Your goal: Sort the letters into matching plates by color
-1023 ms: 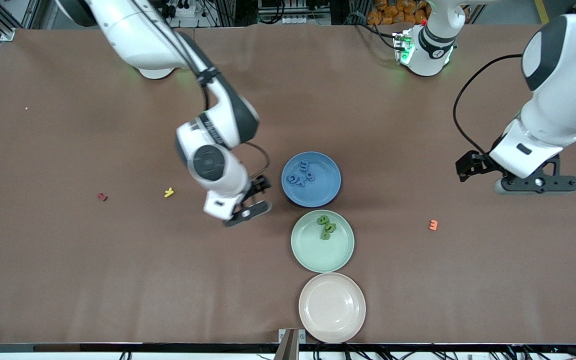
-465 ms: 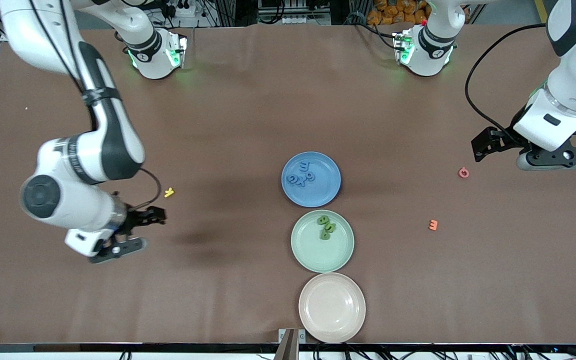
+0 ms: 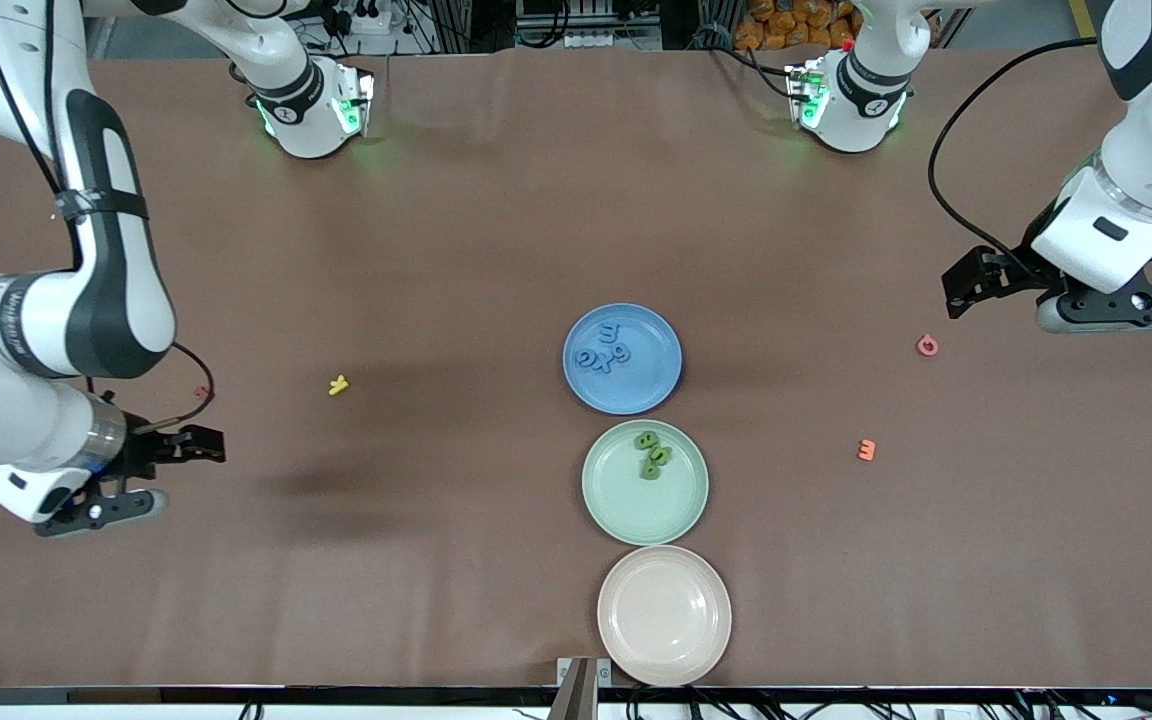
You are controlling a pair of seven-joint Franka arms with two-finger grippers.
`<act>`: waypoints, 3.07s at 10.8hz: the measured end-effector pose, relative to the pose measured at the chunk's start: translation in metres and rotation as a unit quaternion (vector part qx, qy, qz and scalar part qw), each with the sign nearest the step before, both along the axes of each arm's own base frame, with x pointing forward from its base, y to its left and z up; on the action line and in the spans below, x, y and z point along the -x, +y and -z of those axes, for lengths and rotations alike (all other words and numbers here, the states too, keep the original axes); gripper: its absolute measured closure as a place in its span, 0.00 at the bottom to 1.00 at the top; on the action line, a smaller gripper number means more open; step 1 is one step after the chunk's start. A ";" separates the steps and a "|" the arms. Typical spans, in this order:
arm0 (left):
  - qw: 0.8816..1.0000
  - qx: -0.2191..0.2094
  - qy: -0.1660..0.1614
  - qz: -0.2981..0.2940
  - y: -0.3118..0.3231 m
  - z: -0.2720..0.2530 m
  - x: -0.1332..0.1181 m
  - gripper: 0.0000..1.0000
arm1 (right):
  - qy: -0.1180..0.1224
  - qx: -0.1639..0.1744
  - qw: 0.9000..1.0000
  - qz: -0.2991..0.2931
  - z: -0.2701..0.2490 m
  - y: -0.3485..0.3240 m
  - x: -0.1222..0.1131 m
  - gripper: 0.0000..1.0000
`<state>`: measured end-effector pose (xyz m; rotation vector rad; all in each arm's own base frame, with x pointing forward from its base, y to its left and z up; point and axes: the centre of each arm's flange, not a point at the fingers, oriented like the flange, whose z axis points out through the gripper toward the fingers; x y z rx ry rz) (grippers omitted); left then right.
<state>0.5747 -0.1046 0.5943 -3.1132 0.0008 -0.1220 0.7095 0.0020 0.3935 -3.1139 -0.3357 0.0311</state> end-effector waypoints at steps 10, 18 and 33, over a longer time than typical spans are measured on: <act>1.000 0.002 0.013 0.025 -0.005 0.018 -0.006 0.00 | 0.041 -0.008 0.993 0.108 -0.241 -0.018 0.136 0.00; 0.999 -0.007 0.035 -0.004 0.030 -0.014 0.014 0.00 | -0.003 -0.015 0.984 0.177 -0.230 0.008 0.142 0.00; 1.000 0.012 0.002 -0.010 0.034 -0.055 0.036 0.00 | -0.023 -0.015 0.974 0.224 -0.249 -0.011 0.142 0.00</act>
